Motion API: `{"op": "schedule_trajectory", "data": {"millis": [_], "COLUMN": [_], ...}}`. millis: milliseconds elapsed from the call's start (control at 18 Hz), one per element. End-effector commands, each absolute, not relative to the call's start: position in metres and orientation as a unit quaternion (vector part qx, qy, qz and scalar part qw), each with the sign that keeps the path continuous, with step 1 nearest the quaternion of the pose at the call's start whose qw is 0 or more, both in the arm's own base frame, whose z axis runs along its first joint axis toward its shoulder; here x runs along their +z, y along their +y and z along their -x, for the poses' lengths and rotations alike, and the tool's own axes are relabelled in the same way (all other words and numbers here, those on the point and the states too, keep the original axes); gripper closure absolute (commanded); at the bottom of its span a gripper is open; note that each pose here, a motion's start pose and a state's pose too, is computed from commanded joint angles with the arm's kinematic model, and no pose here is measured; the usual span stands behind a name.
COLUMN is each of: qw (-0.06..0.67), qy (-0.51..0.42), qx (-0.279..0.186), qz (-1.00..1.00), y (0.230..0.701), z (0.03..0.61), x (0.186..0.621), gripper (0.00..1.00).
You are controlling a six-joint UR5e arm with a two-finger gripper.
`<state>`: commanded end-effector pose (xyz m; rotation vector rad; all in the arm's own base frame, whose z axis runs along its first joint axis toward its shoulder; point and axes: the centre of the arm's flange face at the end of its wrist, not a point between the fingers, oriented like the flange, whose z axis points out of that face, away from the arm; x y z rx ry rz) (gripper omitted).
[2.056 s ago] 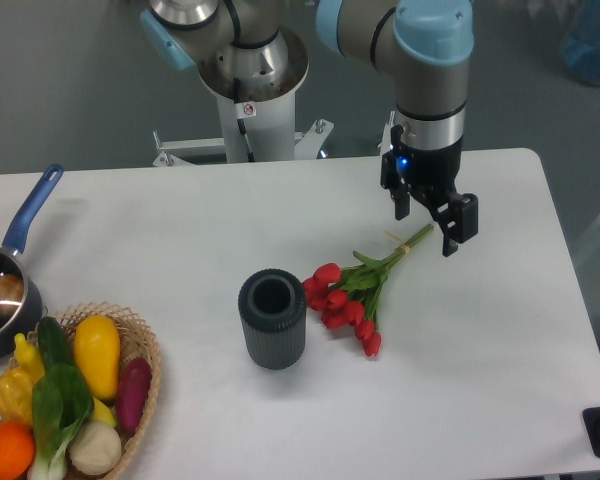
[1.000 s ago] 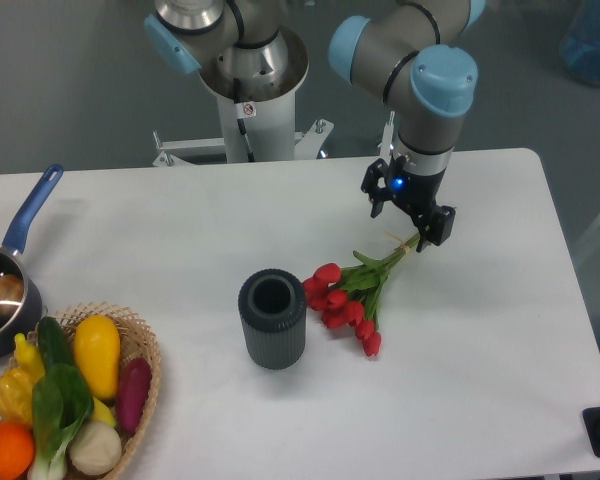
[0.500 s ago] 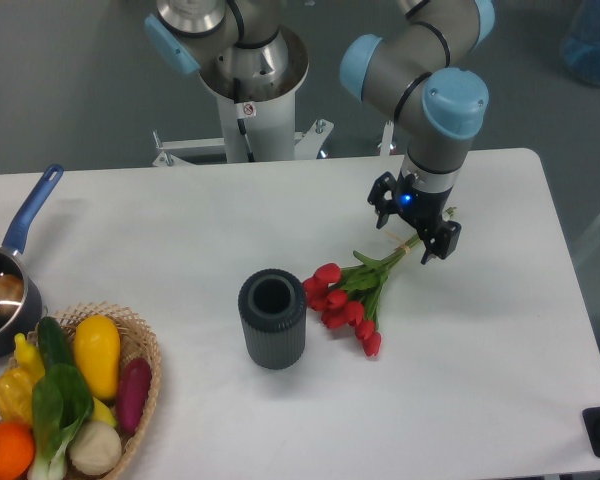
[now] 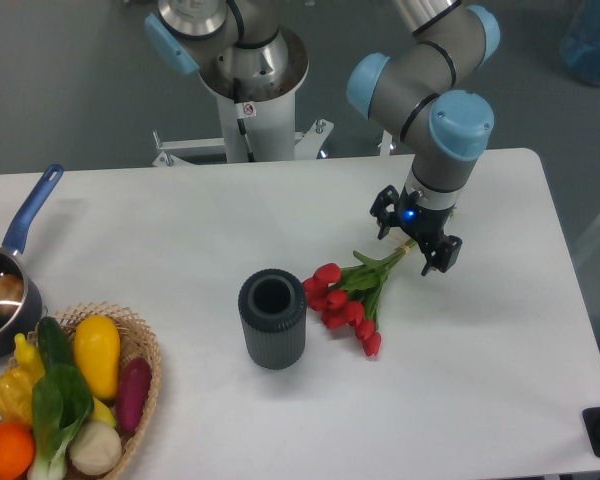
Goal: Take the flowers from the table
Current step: 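Lower the gripper onto the stems just below the blooms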
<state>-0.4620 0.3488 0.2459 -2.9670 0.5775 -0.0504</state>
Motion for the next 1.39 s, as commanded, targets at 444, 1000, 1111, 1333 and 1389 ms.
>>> {"op": "schedule_trajectory", "data": {"millis": [444,1000,1111,1333,1389], "qw": [0.043,0.037,0.036,0.035,0.034], "qy": [0.222,0.217,0.216,0.219,0.220], "qx": [-0.028,-0.052,-0.058,-0.061,-0.062], "qz": [0.974,0.974,0.974,0.973,0.973], "y": [0.348,0.346,0.345,0.346,0.345], "z": [0.464,0.461,0.459,0.458,0.458], "x": [0.227,0.200,0.194,0.192,0.191], "gripper": [0.00,0.00,0.00,0.00,0.00]}}
